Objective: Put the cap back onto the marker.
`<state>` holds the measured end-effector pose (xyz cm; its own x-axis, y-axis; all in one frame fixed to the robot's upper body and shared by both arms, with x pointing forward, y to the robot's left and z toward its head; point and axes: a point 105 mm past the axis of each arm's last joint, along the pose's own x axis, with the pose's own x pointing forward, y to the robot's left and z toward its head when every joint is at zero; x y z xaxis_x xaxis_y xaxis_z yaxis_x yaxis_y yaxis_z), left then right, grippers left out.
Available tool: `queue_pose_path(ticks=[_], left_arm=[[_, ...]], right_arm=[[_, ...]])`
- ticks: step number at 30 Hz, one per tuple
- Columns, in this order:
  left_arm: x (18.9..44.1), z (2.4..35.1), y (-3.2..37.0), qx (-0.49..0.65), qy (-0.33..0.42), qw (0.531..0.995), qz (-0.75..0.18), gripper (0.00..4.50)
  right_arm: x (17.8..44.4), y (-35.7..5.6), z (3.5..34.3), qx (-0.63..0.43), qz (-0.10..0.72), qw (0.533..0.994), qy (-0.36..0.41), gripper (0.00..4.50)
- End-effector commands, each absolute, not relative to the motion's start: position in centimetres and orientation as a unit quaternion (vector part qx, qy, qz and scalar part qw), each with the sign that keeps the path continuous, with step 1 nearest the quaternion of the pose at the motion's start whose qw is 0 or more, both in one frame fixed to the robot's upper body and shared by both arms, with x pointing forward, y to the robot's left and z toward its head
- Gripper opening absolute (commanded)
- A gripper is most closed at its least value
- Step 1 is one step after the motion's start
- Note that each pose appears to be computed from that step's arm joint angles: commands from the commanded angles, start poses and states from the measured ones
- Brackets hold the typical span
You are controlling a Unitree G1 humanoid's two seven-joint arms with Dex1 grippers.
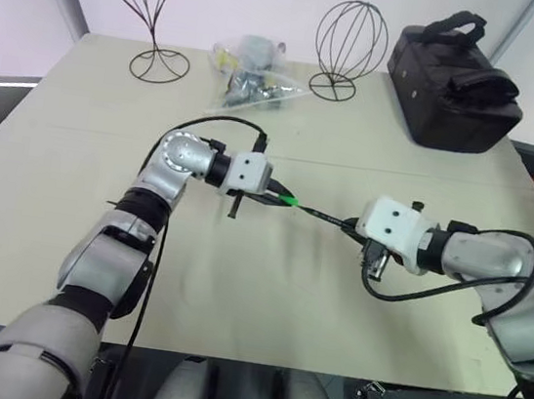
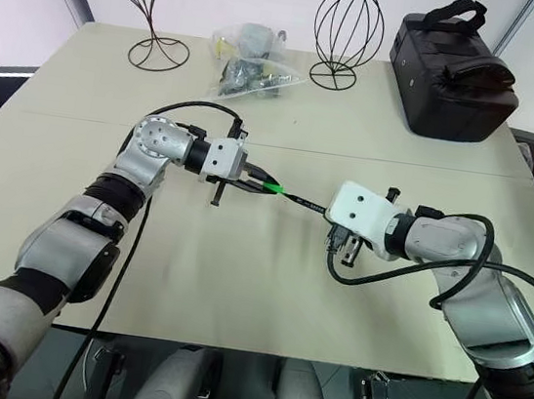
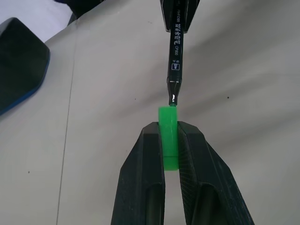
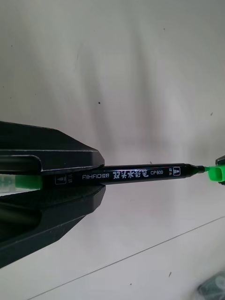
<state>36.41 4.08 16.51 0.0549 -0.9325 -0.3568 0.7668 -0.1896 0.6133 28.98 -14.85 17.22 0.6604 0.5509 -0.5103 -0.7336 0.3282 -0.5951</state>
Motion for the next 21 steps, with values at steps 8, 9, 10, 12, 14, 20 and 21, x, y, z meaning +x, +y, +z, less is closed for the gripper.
queue_pose_path(ticks=[8, 9, 10, 12, 14, 20, 21], left_arm=[[36.32, 17.91, 3.72, 0.373, -0.137, 0.62, -0.677, 0.0], [36.31, 17.85, 3.75, 0.373, -0.135, 0.619, -0.677, 0.0], [36.3, 17.81, 3.77, 0.374, -0.134, 0.619, -0.678, 0.0], [36.28, 17.64, 3.82, 0.375, -0.131, 0.617, -0.679, 0.0], [36.27, 17.43, 3.86, 0.379, -0.128, 0.615, -0.68, 0.0], [36.32, 17.29, 3.77, 0.383, -0.127, 0.614, -0.679, 0.0], [36.31, 17.24, 3.77, 0.384, -0.127, 0.613, -0.678, 0.0]], right_arm=[[28.74, -14.28, 18.18, -0.428, 0.4, 0.806, 0.087, 0.07], [28.72, -14.33, 18.2, -0.428, 0.399, 0.806, 0.087, 0.07], [28.71, -14.36, 18.22, -0.429, 0.399, 0.806, 0.087, 0.07], [28.71, -14.39, 18.26, -0.429, 0.398, 0.806, 0.087, 0.07], [28.72, -14.42, 18.32, -0.429, 0.397, 0.806, 0.087, 0.07], [28.69, -14.36, 18.46, -0.429, 0.398, 0.806, 0.085, 0.07], [28.67, -14.36, 18.48, -0.429, 0.398, 0.806, 0.085, 0.07]])
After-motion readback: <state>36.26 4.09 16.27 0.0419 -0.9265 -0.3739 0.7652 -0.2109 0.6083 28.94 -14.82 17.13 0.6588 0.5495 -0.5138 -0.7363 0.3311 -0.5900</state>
